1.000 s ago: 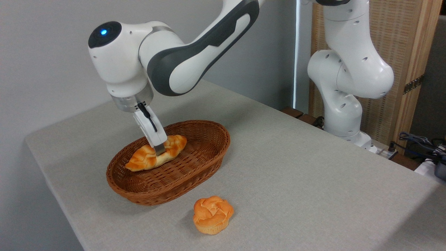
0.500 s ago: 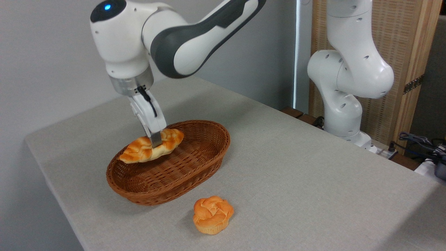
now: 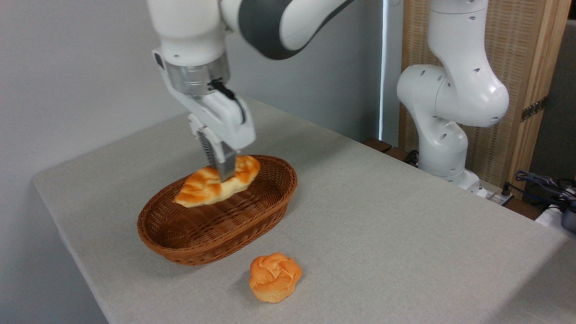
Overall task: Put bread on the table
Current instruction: 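Carry the bread roll beside the basket and lower it onto the table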
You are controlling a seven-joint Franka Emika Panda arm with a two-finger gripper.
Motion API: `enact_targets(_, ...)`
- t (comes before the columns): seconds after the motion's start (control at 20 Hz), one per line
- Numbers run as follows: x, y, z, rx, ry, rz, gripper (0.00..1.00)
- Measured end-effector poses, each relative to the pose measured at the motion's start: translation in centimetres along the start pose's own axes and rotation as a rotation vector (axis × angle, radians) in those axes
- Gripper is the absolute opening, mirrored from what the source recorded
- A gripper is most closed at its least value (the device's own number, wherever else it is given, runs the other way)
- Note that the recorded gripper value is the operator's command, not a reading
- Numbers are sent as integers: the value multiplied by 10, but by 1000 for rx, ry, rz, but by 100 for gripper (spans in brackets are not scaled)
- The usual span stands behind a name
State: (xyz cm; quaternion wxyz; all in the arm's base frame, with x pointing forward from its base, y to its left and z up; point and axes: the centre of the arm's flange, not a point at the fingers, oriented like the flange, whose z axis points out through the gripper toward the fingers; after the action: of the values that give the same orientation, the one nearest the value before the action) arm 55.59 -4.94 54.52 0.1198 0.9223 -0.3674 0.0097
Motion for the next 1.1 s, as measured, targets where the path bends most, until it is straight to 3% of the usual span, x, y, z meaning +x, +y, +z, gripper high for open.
enact_targets(0.2, -34, -32, -7, -10, -13, -75, 14)
enact_targets(0.35, -61, -55, 1, 8, -60, -108, 15)
enact_targets(0.5, -72, -62, 13, 4, -97, -106, 24)
enact_targets(0.6, -79, -64, 26, 3, -141, -108, 40)
enact_targets(0.65, -83, -66, 32, -1, -157, -112, 42)
enact_targets(0.8, -93, -70, 42, -14, -178, -118, 87)
enact_targets(1.1, -116, -85, 48, -33, -185, -140, 100)
